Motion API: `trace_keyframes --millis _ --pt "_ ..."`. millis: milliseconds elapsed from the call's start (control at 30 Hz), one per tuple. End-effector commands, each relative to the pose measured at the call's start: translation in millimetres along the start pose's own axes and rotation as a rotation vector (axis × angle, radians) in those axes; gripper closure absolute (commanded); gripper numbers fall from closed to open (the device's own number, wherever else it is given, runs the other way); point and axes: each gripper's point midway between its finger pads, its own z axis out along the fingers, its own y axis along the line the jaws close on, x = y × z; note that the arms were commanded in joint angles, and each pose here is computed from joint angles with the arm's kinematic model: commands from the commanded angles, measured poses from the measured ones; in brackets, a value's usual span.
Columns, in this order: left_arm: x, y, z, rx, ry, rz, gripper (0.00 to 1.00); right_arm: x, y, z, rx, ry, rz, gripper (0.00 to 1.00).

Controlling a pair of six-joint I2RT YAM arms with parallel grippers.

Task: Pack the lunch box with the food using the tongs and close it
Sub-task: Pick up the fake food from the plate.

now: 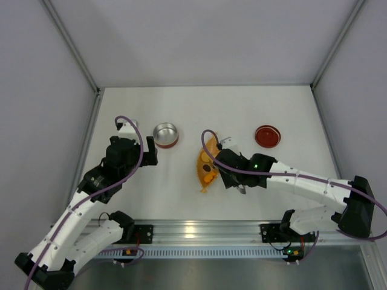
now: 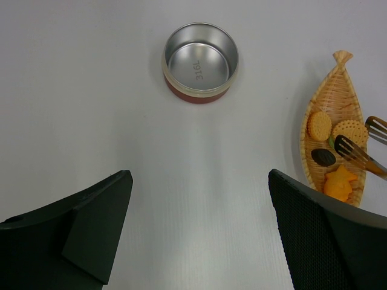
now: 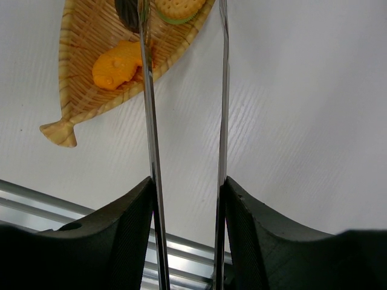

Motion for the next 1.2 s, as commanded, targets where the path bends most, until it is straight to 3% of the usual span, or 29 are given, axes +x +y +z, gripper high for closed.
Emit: trace_keyframes --millis 0,467,933,1167 --pt "-6 1 -4 0.004 -0.033 -0.014 0.01 -14 8 -4 -0.007 -0.055 0.007 0.53" --pt "-6 1 -4 0.003 -0.033 -0.014 0.01 -26 13 -14 -0.023 -0.082 0.009 0.66" --pt "-6 0 -3 0.005 -0.031 -0.013 0.01 -46 14 -39 -0.046 -0.137 0.018 0.69" --pt "-5 0 -2 0.007 -0.026 -0.013 0.01 -90 35 -50 -0.088 -0.209 0.021 0.68"
